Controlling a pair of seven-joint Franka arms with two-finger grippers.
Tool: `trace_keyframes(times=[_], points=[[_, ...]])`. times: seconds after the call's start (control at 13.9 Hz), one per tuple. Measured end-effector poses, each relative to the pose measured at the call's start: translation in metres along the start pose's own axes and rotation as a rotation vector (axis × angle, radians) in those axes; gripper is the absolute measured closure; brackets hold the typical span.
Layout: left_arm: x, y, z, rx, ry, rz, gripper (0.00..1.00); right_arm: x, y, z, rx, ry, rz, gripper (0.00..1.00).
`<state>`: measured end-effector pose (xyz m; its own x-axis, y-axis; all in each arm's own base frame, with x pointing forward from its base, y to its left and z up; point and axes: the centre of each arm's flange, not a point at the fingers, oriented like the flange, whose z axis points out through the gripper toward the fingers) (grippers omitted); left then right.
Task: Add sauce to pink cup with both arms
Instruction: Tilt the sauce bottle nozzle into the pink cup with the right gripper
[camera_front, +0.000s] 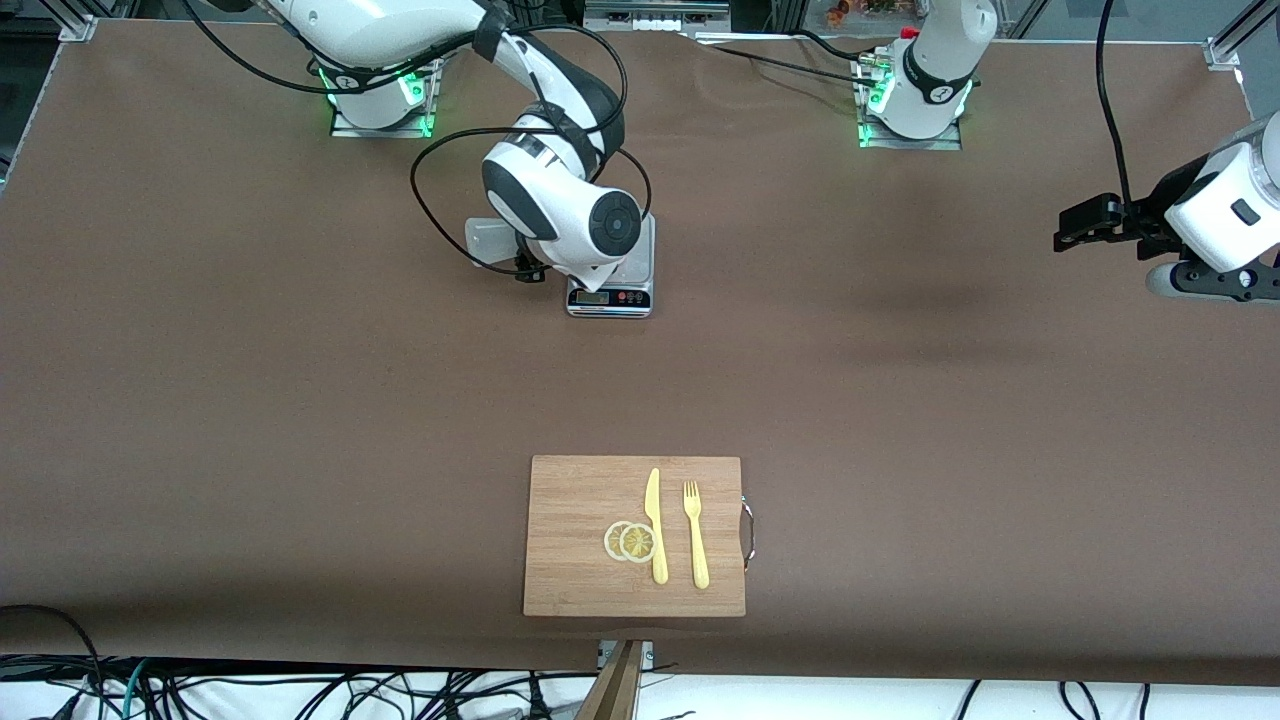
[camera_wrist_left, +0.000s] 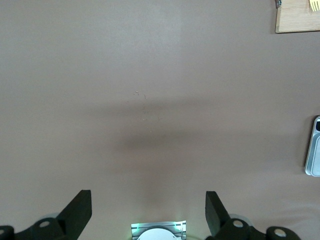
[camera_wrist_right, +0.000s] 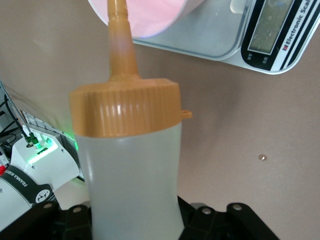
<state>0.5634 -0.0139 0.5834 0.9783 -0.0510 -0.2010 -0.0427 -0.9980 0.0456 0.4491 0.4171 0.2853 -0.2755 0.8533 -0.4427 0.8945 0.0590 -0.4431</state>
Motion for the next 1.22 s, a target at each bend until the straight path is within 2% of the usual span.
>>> trace_keyframes(times=[0.36, 0.93, 1.01, 1.08, 1.22], points=[[0.002, 0.0, 0.002, 0.0, -0.004, 0.0, 0.0, 0.013, -0.012, -0.001, -0.04, -0.078, 0.031, 0.73], [0.002, 0.0, 0.002, 0.0, -0.004, 0.0, 0.0, 0.018, -0.016, -0.003, -0.05, -0.089, 0.046, 0.73], [0.002, 0.0, 0.002, 0.0, -0.004, 0.0, 0.0, 0.013, -0.012, -0.002, -0.038, -0.078, 0.048, 0.73], [0.002, 0.0, 0.002, 0.0, -0.004, 0.0, 0.0, 0.003, -0.005, 0.0, -0.003, -0.036, 0.033, 0.73], [0.002, 0.0, 0.002, 0.0, -0.004, 0.0, 0.0, -0.031, 0.021, 0.003, 0.066, 0.107, -0.016, 0.73]])
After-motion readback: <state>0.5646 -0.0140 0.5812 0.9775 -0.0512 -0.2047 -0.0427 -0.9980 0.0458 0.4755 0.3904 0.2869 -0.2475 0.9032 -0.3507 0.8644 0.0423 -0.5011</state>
